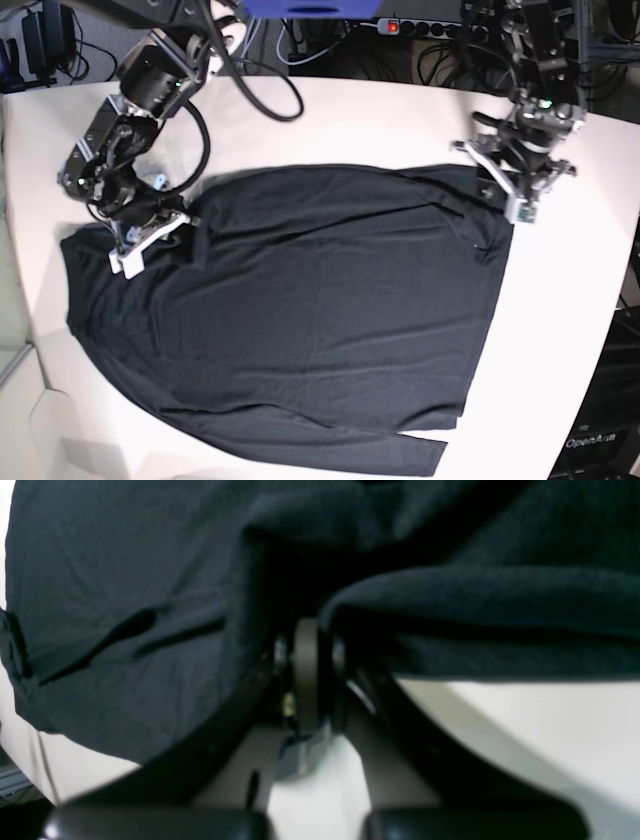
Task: Fold the T-shirt properly
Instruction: 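Lower both grippers and regrasp the shirt's shoulder edges, then lift the held edges and fold them away from the robot over the shirt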
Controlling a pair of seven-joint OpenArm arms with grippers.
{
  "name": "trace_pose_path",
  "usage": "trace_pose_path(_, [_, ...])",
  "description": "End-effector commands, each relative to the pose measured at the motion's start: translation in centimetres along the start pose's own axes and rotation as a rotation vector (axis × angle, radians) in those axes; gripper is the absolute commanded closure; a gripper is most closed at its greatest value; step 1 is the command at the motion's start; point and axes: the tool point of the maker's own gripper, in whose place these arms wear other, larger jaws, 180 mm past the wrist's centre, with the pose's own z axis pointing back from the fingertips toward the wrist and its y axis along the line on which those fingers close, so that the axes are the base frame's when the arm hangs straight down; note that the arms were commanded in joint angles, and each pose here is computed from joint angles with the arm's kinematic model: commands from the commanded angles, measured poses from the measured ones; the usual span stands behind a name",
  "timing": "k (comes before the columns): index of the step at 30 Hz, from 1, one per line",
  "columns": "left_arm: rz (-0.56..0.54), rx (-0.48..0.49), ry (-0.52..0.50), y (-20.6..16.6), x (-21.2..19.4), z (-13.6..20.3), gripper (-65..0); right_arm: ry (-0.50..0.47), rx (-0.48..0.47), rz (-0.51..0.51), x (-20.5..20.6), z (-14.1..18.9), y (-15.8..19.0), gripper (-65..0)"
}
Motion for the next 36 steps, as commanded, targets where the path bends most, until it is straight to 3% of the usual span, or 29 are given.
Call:
trace_pose_path(1, [0.007,0.023,-0.038,0.9,1.0,0.5,-23.8,0.018,-0.022,0.017,0.1,0.2,-0.3,0.0])
trace_pose_path(6, [-0.001,-0.009,-0.031,1.7,-0.2,1.1,-24.5,0.019,-0.023,0.018,0.1,0.2,-0.4,-0.1])
trace_pose_path(13, [0.058,-0.006,-0.018,3.0,-1.9,1.3,-43.6,0.021,-0.033,0.024,0.3,0.4,-0.8,-0.2])
trace_pose_path(22, [0.208,-0.004,0.043,3.5,-5.2,-0.3,-43.0,0.039,-0.044,0.019,-0.8,0.6,-1.3,-0.2])
trace_pose_path(36, [0.254,-0.045,0.038,1.5,-5.1,-1.3,-43.0,0.053,-0.050,0.013,-1.7,0.7,-1.7,-0.2])
